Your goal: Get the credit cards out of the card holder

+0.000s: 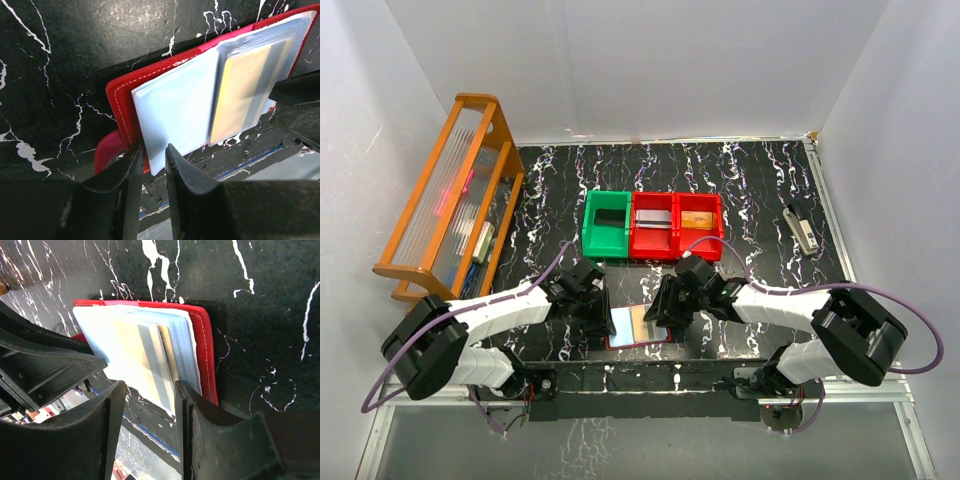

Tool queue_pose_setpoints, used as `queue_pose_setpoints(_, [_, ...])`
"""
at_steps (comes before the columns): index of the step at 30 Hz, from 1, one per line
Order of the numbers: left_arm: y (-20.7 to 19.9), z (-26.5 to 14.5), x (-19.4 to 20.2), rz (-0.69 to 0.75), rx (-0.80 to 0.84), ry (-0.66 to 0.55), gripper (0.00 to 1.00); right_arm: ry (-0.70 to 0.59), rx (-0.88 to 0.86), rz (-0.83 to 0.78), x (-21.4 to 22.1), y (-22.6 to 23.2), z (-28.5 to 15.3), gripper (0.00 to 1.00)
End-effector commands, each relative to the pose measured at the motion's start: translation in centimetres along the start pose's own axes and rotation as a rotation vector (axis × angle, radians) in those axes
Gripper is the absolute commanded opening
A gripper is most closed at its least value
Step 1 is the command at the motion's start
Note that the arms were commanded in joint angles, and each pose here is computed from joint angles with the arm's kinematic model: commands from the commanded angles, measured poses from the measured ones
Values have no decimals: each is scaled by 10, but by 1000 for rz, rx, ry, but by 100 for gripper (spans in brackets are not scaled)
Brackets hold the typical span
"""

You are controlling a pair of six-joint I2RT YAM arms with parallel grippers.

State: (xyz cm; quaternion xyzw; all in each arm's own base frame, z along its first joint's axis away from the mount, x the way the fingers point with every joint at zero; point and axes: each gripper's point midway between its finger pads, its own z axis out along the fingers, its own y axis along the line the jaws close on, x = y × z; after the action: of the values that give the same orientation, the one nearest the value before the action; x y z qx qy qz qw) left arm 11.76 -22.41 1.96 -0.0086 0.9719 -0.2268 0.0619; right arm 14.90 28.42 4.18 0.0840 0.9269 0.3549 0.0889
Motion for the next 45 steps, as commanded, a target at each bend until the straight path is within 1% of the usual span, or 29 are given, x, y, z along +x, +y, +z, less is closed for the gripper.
queue_pose_setpoints(1, [-3,5,2,12,6,23,22,-19,-13,-42,-4,12,1,42])
queue_pose_setpoints(3, [-5,5,1,13,7,24,22,-21,-18,-60,-5,17,0,41])
queue_pose_setpoints(7, [-8,6,-2,24,7,27,21,-42,27,-110,-9,23,-4,40])
queue_pose_setpoints(14, [-6,6,0,25,4,35,20,-26,45,-135,-6,29,-6,40])
queue_pose_setpoints(17, [-7,6,1,21,12,35,20,-14,1,-136,-4,38,-7,41])
queue_pose_setpoints(21, [-6,5,0,19,6,31,20,-20,-10,-136,-5,42,-7,41])
queue_pose_setpoints(24, [-7,3,-1,22,5,25,20,-31,-29,-121,-6,44,-8,39])
queue_pose_setpoints(28, [-8,0,-3,27,5,14,19,-41,-159,-78,-3,61,-15,34])
queue_pose_setpoints(30, [-8,-1,-4,28,4,8,19,-36,-223,-73,0,71,-19,33])
queue_pose_setpoints(32, [-9,-3,-5,26,5,0,19,-22,-257,-76,2,78,-20,34])
queue_pose_setpoints(37, [-10,-9,-9,23,5,-32,19,22,-256,-95,5,83,-14,37])
queue_pose_setpoints(45, [2,-34,-14,-4,-42,-121,26,84,-282,-125,8,101,-1,41])
